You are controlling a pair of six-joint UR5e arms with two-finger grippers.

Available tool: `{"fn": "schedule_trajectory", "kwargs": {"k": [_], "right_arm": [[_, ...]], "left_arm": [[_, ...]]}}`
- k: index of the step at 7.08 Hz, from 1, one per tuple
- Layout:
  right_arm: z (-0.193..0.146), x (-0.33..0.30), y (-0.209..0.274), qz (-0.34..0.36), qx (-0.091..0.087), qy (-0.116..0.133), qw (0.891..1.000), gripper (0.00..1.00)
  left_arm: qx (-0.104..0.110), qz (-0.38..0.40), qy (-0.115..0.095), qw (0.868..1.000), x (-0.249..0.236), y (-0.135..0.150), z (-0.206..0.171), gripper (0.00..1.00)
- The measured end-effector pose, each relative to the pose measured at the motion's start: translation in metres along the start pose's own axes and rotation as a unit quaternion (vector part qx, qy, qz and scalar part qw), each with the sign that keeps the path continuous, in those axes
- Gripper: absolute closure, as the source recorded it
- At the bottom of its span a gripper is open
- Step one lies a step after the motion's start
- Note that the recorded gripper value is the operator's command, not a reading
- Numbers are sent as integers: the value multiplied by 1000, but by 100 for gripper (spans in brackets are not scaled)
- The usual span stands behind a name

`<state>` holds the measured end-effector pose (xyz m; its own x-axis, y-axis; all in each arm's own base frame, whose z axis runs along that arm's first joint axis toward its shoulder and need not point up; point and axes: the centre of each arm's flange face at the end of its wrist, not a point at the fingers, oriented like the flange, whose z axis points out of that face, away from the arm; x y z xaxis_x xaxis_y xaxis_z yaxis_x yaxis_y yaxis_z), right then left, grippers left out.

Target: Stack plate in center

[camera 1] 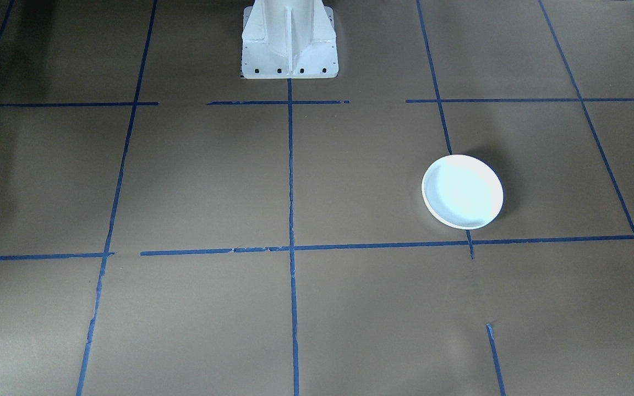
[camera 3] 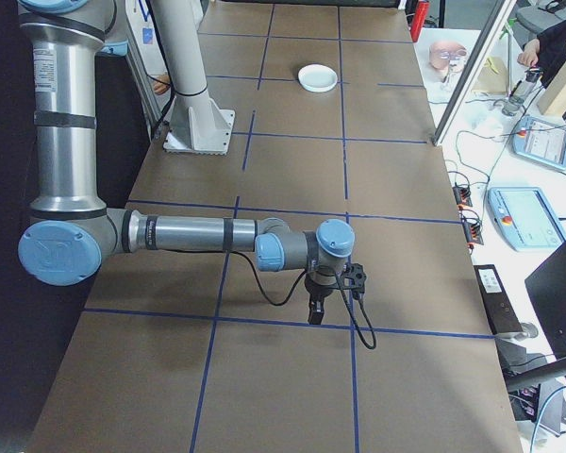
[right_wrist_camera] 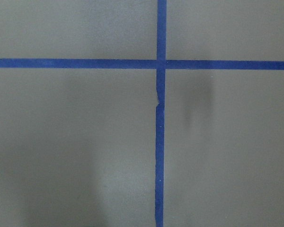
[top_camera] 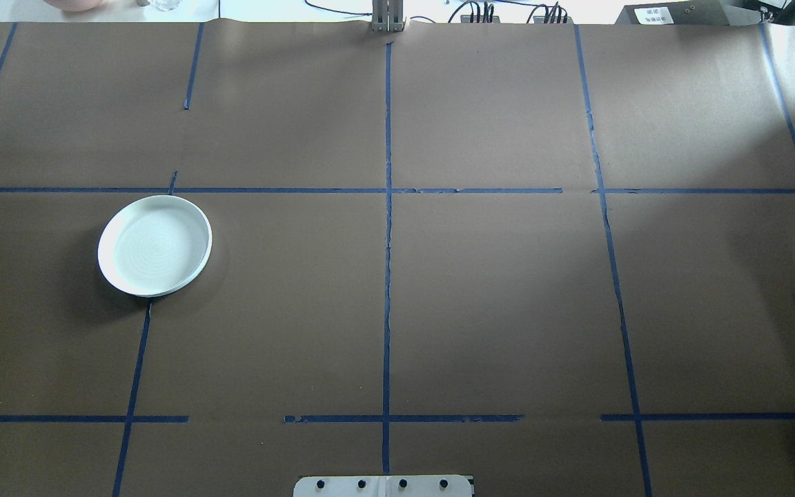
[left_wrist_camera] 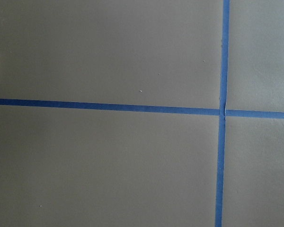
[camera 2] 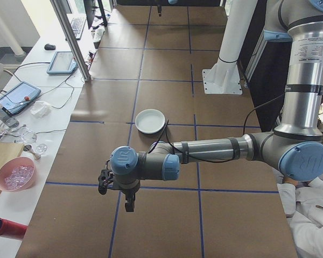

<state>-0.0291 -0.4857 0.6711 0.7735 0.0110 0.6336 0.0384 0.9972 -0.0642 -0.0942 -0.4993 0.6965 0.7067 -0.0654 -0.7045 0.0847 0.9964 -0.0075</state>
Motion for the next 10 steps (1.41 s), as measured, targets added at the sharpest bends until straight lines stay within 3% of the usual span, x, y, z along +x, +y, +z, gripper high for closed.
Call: {"fn": "schedule_trajectory", "kwargs": {"k": [3,10], "right_arm": [[0,0,0,0,0,0,1000,0],[0,0,0,0,0,0,1000,0]], "left_arm": [[-13,-11,12,1000,-4,5,6,0],[-6,-3,13,1000,-4,5,6,0]]}}
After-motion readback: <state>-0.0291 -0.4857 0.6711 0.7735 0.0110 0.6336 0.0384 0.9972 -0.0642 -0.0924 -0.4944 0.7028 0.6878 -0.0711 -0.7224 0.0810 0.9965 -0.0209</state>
